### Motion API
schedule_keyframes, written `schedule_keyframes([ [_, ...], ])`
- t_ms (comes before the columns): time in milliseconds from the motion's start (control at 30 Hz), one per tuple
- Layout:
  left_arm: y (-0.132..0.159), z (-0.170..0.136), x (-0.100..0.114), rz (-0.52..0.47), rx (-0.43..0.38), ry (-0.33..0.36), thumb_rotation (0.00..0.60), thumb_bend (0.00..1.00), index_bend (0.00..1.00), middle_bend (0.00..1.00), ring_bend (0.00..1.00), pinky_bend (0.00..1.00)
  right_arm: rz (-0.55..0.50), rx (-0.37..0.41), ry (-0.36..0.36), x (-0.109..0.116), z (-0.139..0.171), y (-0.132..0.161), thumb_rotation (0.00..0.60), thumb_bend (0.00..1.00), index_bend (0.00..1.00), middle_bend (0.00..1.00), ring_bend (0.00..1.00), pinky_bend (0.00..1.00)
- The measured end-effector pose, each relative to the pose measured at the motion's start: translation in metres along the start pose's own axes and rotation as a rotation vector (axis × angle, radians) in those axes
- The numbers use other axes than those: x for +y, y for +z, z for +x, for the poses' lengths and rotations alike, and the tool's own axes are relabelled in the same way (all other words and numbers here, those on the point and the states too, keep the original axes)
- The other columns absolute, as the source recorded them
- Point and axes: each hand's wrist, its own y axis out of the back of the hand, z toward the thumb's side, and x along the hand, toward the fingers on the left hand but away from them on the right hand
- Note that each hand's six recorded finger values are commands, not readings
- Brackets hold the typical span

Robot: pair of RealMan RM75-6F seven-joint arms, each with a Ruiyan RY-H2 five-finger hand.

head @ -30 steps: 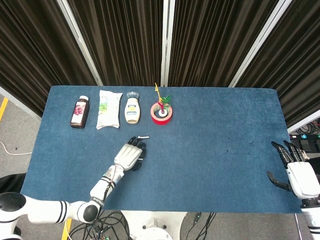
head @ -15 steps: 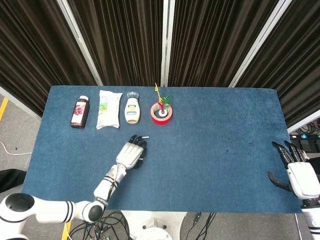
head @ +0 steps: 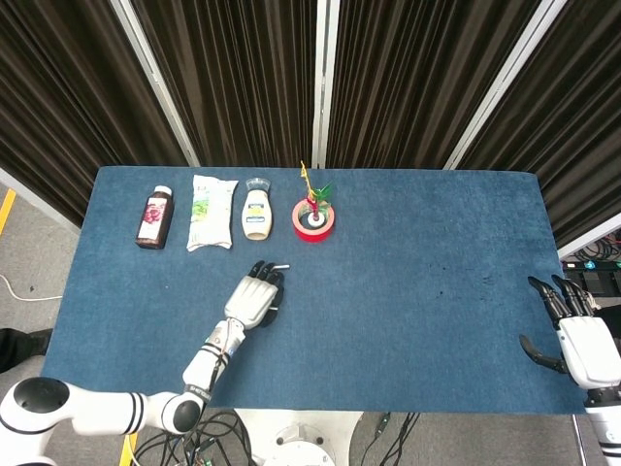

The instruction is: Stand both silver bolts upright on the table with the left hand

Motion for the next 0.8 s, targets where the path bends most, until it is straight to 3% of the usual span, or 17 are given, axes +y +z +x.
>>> schedule_keyframes([
  [300, 0.002, -0.002, 0.004, -0.032, -0.003, 0.022, 0.6, 0.4, 0.54, 0.18, 0.02, 0.0, 0.002, -0.002, -0.009, 0.003, 0.003, 0.0, 0.6, 0.23, 0.06, 0.15, 0.0, 0.0],
  [500, -0.004, -0.006, 0.017, -0.15, 0.004, 0.044, 0.6, 0.39, 0.54, 0.18, 0.02, 0.0, 0.001, 0.001, -0.012, 0.003, 0.003, 0.001, 0.6, 0.23, 0.06, 0.15, 0.0, 0.0],
  [800, -0.036, -0.007, 0.026, -0.327, 0.058, 0.043, 0.6, 0.39, 0.54, 0.18, 0.02, 0.0, 0.004, 0.006, -0.008, 0.002, 0.002, 0.003, 0.6, 0.23, 0.06, 0.15, 0.0, 0.0],
])
